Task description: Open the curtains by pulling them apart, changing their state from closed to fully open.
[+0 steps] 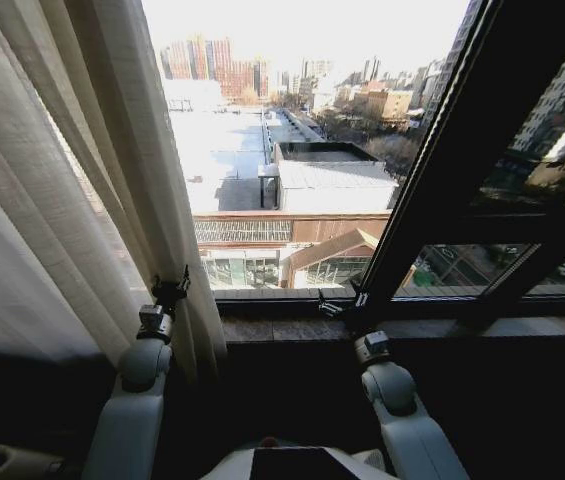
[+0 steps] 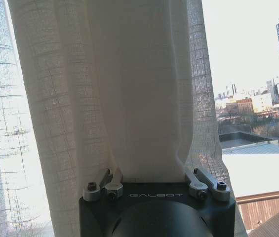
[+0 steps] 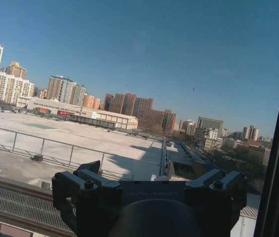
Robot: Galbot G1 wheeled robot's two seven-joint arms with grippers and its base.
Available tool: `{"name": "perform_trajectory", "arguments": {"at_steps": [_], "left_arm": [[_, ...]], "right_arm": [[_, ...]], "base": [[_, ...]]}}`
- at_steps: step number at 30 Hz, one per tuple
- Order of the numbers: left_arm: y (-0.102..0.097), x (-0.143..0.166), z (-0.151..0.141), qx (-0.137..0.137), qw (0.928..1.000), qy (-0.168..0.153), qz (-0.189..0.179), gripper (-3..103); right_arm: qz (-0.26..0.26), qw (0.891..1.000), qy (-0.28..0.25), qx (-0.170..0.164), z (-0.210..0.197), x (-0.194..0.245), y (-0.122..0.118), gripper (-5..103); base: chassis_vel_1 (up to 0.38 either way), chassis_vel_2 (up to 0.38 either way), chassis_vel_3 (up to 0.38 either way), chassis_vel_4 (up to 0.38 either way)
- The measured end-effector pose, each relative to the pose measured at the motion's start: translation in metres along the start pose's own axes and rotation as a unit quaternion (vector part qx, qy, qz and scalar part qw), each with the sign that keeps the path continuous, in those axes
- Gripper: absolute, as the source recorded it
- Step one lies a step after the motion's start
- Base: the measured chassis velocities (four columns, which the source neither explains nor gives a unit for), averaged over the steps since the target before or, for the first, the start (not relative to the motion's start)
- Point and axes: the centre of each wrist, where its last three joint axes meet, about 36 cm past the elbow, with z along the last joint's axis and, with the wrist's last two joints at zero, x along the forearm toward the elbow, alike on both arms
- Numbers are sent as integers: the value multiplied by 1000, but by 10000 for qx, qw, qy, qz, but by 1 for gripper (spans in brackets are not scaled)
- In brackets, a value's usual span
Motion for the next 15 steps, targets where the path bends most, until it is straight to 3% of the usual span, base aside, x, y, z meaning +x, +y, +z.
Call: {"name": "perform_trajectory", "arguments": {"at_steps": [2,3,6,9,11,13,15], "left_arm": [[0,0,-1,-2,10000,-8,-5,35],[1,1,-2,-3,10000,-22,-10,24],[1,2,-3,0,10000,-31,-12,19],[1,4,-5,21,10000,-25,-55,3],[1,5,-6,31,9999,-18,-123,2],[2,5,-9,48,9997,-10,-255,0],[5,5,-15,109,9974,7,-719,0]], "right_arm": [[-2,10000,-4,0,0,0,0,100],[-4,10000,-8,-1,-1,0,0,100],[-4,10000,-8,-1,-1,0,1,100],[3,10000,-9,7,-1,1,0,100],[12,10000,-12,13,-1,1,-1,100],[20,10000,-12,18,-1,1,-2,100],[26,10000,-13,23,-2,1,-2,100]], "base": [[0,0,0,0],[0,0,0,0],[0,0,0,0],[0,0,0,0],[0,0,0,0],[0,0,0,0],[0,0,0,0]]}}
